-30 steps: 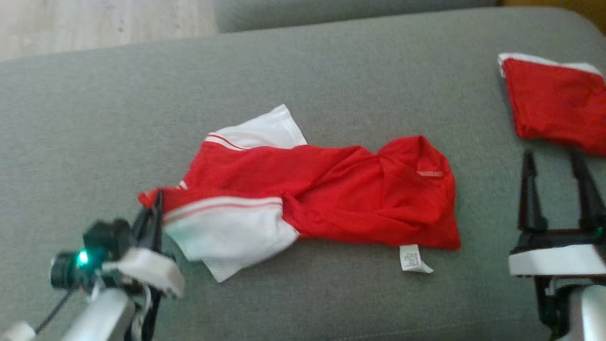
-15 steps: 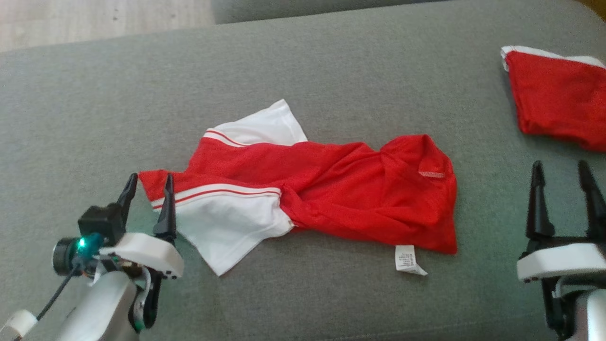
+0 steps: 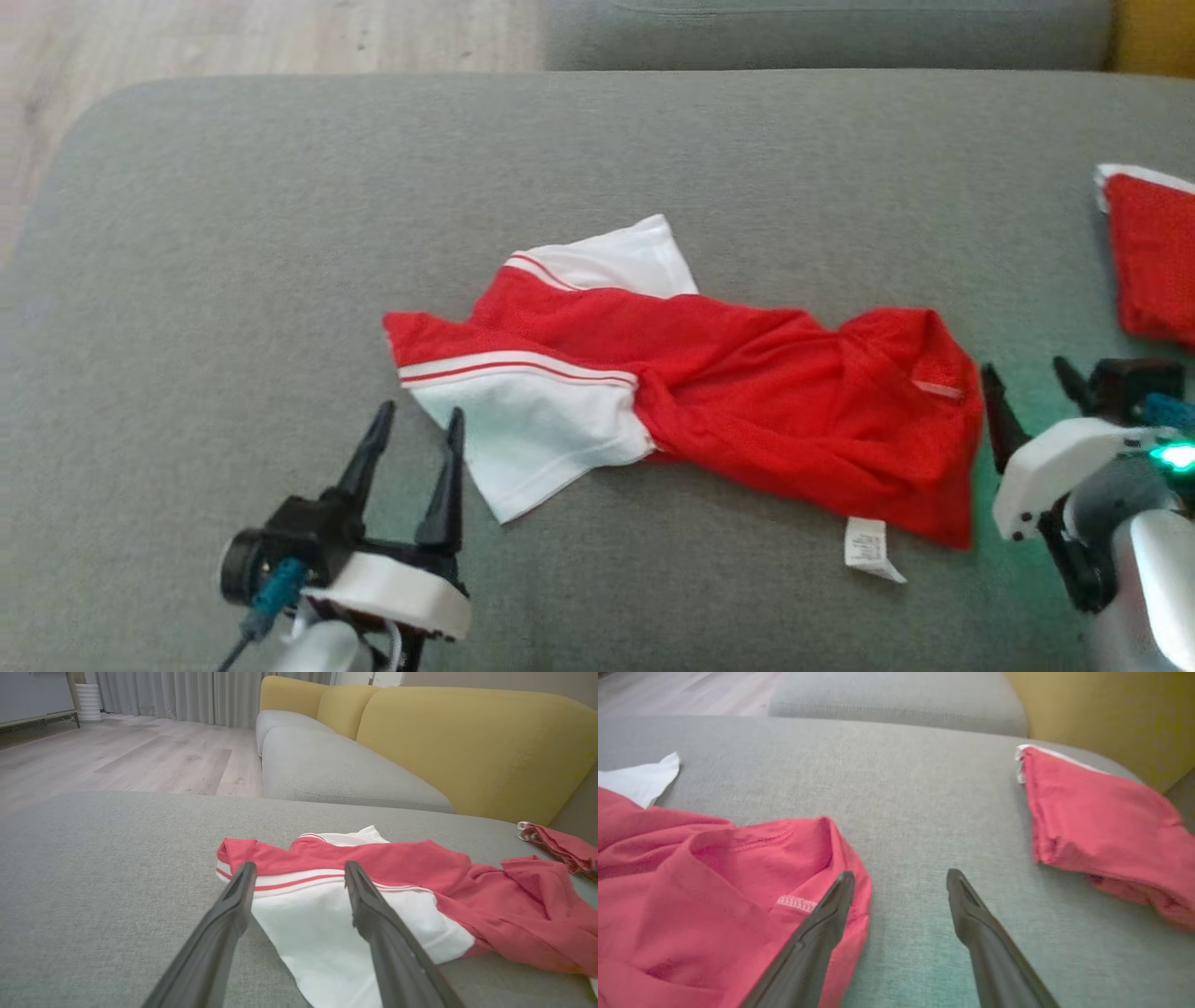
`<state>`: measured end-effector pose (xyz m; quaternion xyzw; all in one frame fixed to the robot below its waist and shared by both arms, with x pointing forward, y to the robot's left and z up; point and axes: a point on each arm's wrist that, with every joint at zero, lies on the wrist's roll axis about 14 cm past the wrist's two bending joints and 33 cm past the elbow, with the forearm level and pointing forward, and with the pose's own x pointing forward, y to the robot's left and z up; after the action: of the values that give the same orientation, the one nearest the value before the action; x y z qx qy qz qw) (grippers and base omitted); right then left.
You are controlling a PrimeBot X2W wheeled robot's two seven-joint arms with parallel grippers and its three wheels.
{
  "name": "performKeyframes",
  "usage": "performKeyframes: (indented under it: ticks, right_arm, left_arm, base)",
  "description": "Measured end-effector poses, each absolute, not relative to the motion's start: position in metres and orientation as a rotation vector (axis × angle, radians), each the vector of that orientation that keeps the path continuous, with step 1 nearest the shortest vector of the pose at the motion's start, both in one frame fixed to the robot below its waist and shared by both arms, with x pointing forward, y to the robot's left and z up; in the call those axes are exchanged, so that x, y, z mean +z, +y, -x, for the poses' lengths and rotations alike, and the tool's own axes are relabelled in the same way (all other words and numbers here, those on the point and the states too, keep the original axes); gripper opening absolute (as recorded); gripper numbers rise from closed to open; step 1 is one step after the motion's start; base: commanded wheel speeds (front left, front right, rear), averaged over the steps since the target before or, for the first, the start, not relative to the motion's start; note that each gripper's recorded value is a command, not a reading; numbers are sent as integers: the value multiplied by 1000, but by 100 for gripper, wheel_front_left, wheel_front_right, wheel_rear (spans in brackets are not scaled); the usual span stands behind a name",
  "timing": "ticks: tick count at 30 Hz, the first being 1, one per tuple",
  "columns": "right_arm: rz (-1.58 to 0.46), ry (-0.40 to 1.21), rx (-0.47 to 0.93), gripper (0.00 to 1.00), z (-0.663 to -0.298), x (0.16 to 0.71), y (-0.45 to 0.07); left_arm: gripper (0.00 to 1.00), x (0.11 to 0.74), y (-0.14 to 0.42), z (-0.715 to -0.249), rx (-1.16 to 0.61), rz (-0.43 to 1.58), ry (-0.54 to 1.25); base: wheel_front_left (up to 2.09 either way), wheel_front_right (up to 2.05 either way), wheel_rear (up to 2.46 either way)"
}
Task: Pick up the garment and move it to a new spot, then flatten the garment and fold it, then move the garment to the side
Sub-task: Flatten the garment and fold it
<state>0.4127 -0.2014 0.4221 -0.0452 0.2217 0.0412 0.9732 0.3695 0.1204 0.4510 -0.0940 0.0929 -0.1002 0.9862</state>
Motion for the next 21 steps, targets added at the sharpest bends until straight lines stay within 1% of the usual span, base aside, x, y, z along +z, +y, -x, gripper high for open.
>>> performKeyframes:
  ticks: [7,10,11,12,13,14,17,21]
  right_arm:
    - [74,644,208,100,-428,390,-168]
    - [73,769,244,100,-424,371,-161]
    - [65,795,251,90,-422,367,-159]
    - [65,807,257,58,-423,365,-159]
    - [82,817,272,7,-428,366,-158]
    - [92,813,279,0,-433,368,-158]
    - [129,768,301,0,-452,379,-152]
    - [190,623,299,0,-492,412,-152]
  left_arm:
    - [100,462,124,-356,-170,206,153]
    - [100,463,125,-353,-161,210,154]
    - [100,464,126,-352,-155,211,152]
    - [100,465,128,-351,-150,209,151]
    - [100,466,131,-350,-137,206,147]
    - [100,466,133,-350,-130,206,147]
    - [100,466,139,-348,-108,204,147]
    - [100,467,144,-345,-90,206,143]
  base:
    - [0,0,0]
    - [0,0,0]
    - [0,0,0]
    - [0,0,0]
    - [0,0,0]
    - [0,0,0]
    - [0,0,0]
    - [0,0,0]
